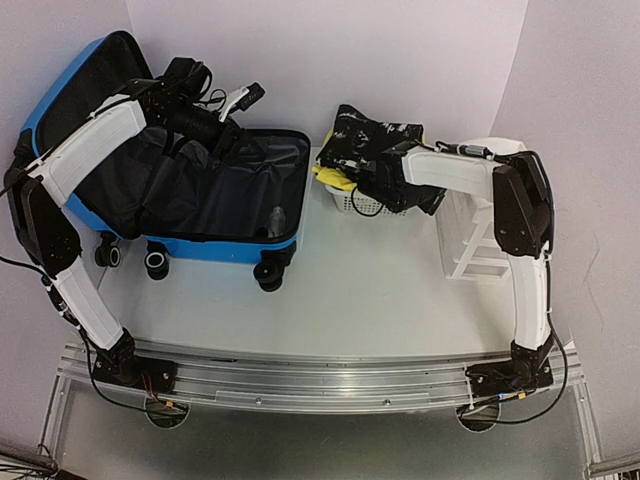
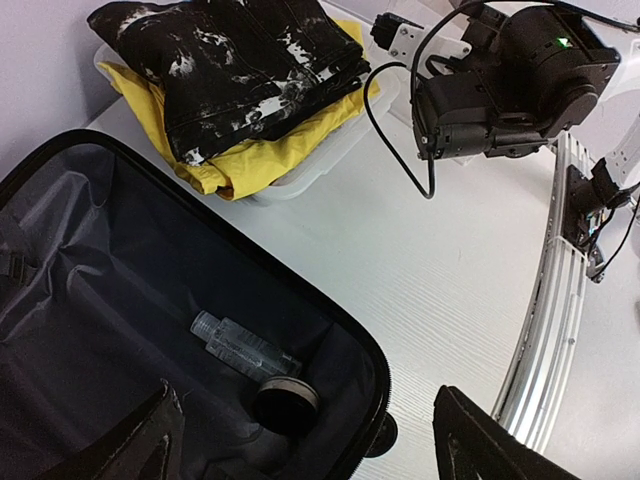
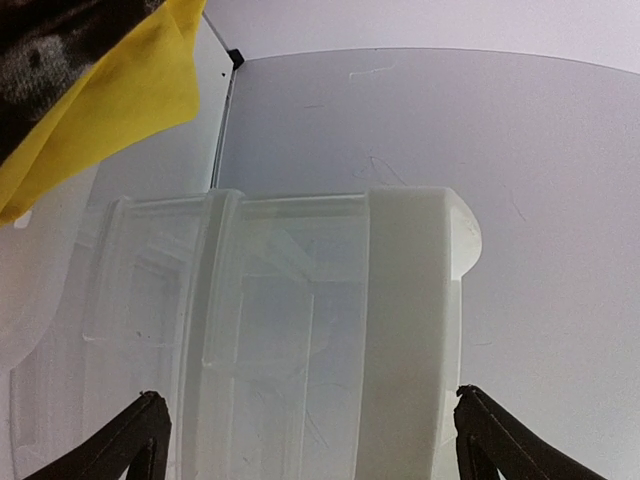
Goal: Open, take out, and arrange the luggage
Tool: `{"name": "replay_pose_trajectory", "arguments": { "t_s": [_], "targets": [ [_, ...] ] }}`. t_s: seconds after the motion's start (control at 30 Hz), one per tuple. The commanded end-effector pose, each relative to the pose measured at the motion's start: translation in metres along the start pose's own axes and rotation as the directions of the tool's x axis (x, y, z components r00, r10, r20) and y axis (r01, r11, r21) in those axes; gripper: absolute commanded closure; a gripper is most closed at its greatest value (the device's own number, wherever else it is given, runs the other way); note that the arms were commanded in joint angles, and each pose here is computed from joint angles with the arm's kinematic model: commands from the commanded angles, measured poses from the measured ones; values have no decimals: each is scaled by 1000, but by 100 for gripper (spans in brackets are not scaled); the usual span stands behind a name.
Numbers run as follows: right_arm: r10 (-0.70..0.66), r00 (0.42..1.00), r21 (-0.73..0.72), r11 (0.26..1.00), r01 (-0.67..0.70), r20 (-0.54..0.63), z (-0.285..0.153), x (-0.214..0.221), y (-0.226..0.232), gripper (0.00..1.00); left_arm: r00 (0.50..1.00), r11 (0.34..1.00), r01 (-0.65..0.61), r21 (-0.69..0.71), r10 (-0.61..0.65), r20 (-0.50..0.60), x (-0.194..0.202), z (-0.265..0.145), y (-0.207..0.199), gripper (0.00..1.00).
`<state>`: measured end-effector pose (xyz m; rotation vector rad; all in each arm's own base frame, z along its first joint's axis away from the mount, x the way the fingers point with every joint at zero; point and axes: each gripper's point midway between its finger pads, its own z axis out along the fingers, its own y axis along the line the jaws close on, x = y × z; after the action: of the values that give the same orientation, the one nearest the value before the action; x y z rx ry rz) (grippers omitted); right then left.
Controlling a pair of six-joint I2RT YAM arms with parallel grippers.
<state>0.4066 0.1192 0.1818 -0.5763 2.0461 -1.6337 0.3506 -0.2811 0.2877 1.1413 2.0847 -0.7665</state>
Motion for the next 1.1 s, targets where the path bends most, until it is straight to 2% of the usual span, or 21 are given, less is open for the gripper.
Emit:
{"name": "replay_pose_trajectory", "arguments": {
  "t_s": [0.0, 0.13, 0.37, 0.63, 0.83, 0.97, 1.07],
  "targets": [
    [-405, 912, 93, 908, 409, -60, 0, 40, -49, 4, 999, 1000, -25, 6, 24, 30, -12, -8, -3, 15],
    [-428, 901, 108, 895, 433, -66, 4, 45, -48, 2, 999, 1000, -24, 5, 24, 21, -9, -8, -3, 15],
    [-389, 920, 171, 905, 390, -41, 0, 31, -83, 2, 1000, 1000, -26, 9, 26, 17, -8, -7, -3, 15],
    [-400, 912, 134, 902, 410, -96, 18, 53, -80, 2, 999, 999, -40, -9, 40, 23, -12, -9, 0, 15],
    [-401, 910, 120, 903, 412, -103, 20, 52, -70, 2, 999, 999, -36, -10, 36, 25, -14, -9, 3, 14],
    [-422, 902, 157, 888, 432, -94, 21, 45, -66, 2, 999, 1000, -30, -8, 30, 23, -13, -9, 3, 14],
    [-394, 917, 219, 891, 399, -66, 17, 36, -83, 2, 999, 999, -34, -10, 34, 21, -12, -11, 3, 14]
  ]
}}
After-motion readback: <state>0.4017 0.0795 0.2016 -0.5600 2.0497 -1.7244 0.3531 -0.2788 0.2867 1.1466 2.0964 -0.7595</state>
